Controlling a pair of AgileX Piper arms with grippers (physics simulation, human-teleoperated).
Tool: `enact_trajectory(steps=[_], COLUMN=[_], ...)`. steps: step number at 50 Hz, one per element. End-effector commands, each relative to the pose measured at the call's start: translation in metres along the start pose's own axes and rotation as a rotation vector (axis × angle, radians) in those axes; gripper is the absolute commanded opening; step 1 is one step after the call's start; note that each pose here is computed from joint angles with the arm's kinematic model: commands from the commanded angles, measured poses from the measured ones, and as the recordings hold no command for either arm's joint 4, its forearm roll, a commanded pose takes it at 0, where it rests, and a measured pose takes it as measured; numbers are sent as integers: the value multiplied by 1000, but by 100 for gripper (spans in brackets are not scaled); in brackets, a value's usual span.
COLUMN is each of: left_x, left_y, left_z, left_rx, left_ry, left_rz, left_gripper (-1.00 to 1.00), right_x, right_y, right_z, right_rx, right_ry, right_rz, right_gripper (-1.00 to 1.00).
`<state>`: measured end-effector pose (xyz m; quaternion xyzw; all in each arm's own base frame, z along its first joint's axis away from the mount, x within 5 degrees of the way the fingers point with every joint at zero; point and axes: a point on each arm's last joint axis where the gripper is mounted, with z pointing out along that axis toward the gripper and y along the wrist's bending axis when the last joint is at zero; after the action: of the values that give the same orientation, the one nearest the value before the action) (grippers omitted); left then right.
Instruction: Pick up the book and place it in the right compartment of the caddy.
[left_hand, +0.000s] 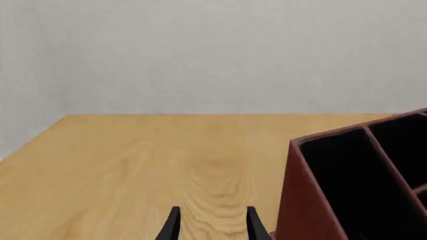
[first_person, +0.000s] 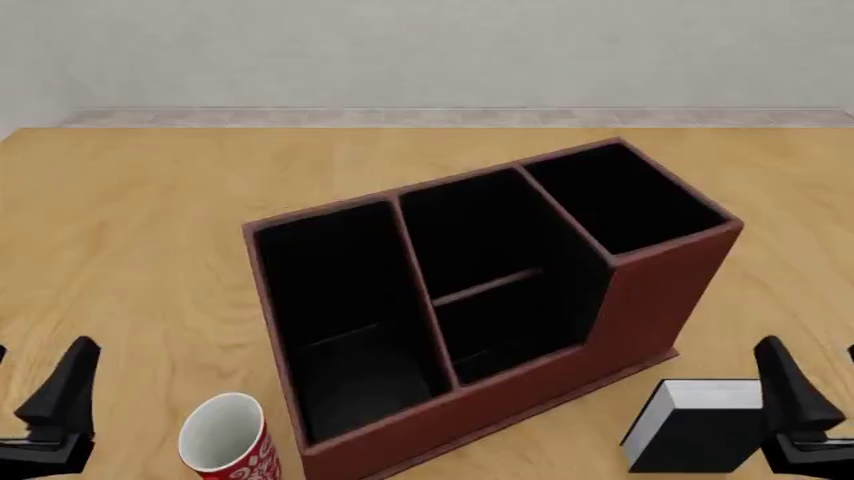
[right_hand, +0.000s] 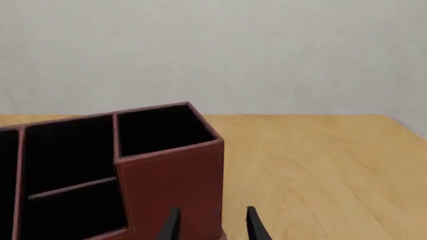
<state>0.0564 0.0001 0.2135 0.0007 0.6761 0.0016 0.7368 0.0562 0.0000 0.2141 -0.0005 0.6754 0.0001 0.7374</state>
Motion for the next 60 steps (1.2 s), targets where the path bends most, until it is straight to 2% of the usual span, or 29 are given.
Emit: enact_trajectory(steps=[1, 8, 11, 12, 14, 16, 18, 21, 23, 24, 26, 29, 36, 38, 41, 47, 49, 50, 52, 54, 55, 56, 57, 58, 60], left_x=[-1, -3, -4, -4, -4, -4, -3, -4, -4, -5, -6, -6, -4, -4, -5, -7, -7, -7, -6, -6, -6, -6, -6, -6, -5], left_y=[0, 1, 1, 1, 1, 1, 1, 1, 1, 1, 1, 2, 2, 2, 2, 2, 2, 2, 2, 2, 2, 2, 2, 3, 3], left_z=[2, 3, 1, 1, 1, 1, 1, 0, 0, 0, 0, -1, -1, -1, -1, -1, -1, -1, -1, -1, -1, -1, -1, -1, 0], left_rx=[-4, -23, -19, -19, -20, -20, -19, -21, -21, -24, -26, -28, -31, -31, -34, -38, -35, -35, -35, -35, -38, -38, -41, -48, -46], left_ry=[4, 0, -6, -4, -4, -2, 2, 0, -3, -3, -3, -6, -10, -11, -15, -25, -26, -24, -22, -22, -21, -21, -21, -20, -17], left_rz=[19, 34, 40, 38, 44, 47, 56, 60, 65, 62, 39, 55, 69, 73, 72, 57, 65, 60, 65, 66, 68, 68, 67, 61, 65], left_gripper=[100, 100, 100, 100, 100, 100, 100, 100, 100, 100, 100, 100, 100, 100, 100, 100, 100, 100, 100, 100, 100, 100, 100, 100, 100], right_x=[-2, -8, -10, -8, -14, -15, -23, -32, -36, -38, -49, -61, -87, -92, -108, -125, -133, -136, -140, -143, -146, -146, -143, -143, -151], right_y=[0, 0, 0, 0, 0, 1, 1, 0, 0, 1, 0, -1, -1, -2, -2, -2, -2, -1, -2, -2, 0, 0, 0, -1, 1], right_z=[1, 2, 2, 6, 3, 5, 1, 2, 2, 3, 0, 0, -3, -3, -7, -9, -7, -8, -1, 2, 3, 3, 7, 13, 12], right_rx=[-3, -6, -7, 0, -7, -20, -20, -5, -1, -15, -14, 4, 12, 30, 45, 41, 43, 32, 21, 21, -27, -27, -28, -14, -43], right_ry=[4, -5, -3, 23, 5, 27, 16, 43, 47, 60, 54, 67, 72, 70, 42, 37, 49, 47, 87, 107, 126, 126, 161, 196, 203], right_rz=[-12, -17, -29, -53, -34, -63, -70, -118, -124, -168, -167, -215, -205, -241, -211, -257, -264, -288, -303, -293, -322, -322, -325, -302, -300], right_gripper=[100, 100, 100, 100, 100, 100, 100, 100, 100, 100, 100, 100, 100, 100, 100, 100, 100, 100, 100, 100, 100, 100, 100, 100, 100])
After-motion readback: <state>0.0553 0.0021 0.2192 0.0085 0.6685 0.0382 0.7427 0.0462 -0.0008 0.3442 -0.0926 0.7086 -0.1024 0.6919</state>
